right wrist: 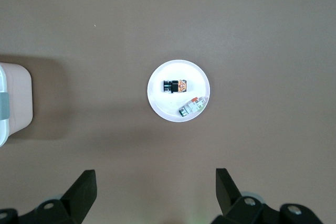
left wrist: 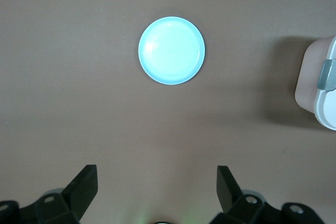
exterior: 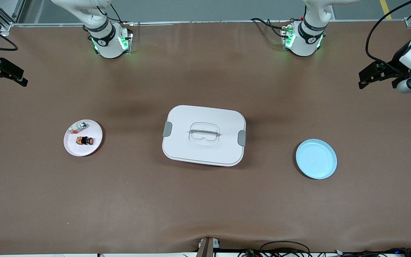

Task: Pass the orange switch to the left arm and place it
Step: 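Move the right gripper out toward the white plate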

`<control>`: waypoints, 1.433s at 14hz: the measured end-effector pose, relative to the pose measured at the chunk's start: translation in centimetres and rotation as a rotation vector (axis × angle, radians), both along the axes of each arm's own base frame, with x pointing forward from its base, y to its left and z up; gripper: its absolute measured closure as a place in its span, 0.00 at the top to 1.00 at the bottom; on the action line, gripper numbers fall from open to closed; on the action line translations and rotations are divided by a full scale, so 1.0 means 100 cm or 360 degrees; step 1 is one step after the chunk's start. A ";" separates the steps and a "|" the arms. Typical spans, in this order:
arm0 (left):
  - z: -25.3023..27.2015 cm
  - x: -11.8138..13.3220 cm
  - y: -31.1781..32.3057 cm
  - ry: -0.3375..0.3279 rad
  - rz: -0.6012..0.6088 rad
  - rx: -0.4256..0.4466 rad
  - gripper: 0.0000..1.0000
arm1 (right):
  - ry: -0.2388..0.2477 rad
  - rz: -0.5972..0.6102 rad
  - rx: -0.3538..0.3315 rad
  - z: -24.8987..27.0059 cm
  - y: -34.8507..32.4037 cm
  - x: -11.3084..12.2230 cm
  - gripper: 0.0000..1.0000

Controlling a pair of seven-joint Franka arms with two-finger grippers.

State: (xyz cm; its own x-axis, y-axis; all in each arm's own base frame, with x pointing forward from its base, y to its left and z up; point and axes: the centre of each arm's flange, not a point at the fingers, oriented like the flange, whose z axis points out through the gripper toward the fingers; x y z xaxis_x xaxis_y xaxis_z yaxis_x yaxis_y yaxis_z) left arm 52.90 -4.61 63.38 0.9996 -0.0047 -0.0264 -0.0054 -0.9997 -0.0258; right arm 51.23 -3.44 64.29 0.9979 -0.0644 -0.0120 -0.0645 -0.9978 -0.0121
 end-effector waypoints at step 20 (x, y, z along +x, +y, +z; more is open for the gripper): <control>0.006 0.001 0.001 0.0003 0.0000 -0.0001 1.00 | 0.0093 -0.0034 0.0011 -0.034 -0.013 0.022 1.00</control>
State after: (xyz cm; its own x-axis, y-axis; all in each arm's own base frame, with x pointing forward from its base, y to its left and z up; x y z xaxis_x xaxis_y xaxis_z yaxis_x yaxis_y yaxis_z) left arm 53.03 -4.50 63.96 0.9996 -0.0046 -0.0280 -0.0053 -0.9997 -0.0251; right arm 53.40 -4.77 60.87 0.9938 -0.0854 -0.0706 -0.0866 -0.9961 -0.0146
